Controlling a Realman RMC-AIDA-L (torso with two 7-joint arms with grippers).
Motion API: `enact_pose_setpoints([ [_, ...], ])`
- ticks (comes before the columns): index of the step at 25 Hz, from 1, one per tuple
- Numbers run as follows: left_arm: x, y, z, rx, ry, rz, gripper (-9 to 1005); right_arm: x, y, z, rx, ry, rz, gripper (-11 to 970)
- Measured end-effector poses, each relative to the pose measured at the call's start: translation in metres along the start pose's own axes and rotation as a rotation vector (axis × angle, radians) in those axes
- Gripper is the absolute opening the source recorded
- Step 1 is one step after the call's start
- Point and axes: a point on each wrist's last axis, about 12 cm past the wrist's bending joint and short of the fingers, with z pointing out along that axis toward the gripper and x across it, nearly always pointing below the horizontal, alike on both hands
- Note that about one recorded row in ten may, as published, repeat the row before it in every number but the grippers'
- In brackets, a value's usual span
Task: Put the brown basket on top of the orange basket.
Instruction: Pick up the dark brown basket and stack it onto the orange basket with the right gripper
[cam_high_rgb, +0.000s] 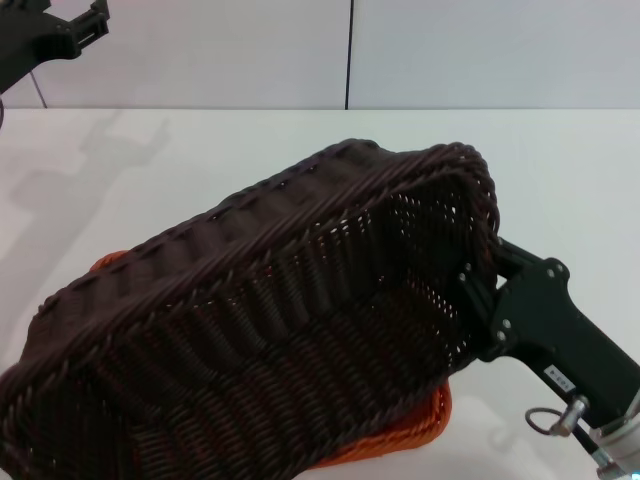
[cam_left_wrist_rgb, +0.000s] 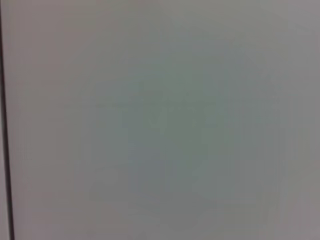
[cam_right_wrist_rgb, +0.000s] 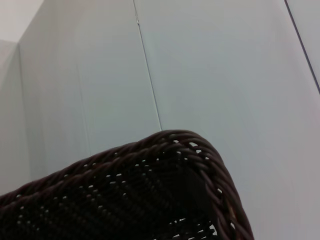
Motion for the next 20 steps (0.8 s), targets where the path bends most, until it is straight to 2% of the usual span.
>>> enact_pose_setpoints([
  [11,0.0,-0.003,0.002,0.005,0.006,0.003,797,0.004,-0.002,-0.01,0.016,0.01,0.016,145],
  [16,0.002,-0.007,0.003,0.01,0.007,-0.003,797,0.006,-0.011,-0.004,0.018,0.033,0.022,145],
  [20,0.003,-0.01,0.004,0.012,0.007,-0.012,797,0.008,-0.026,0.009,0.016,0.077,0.067,145],
])
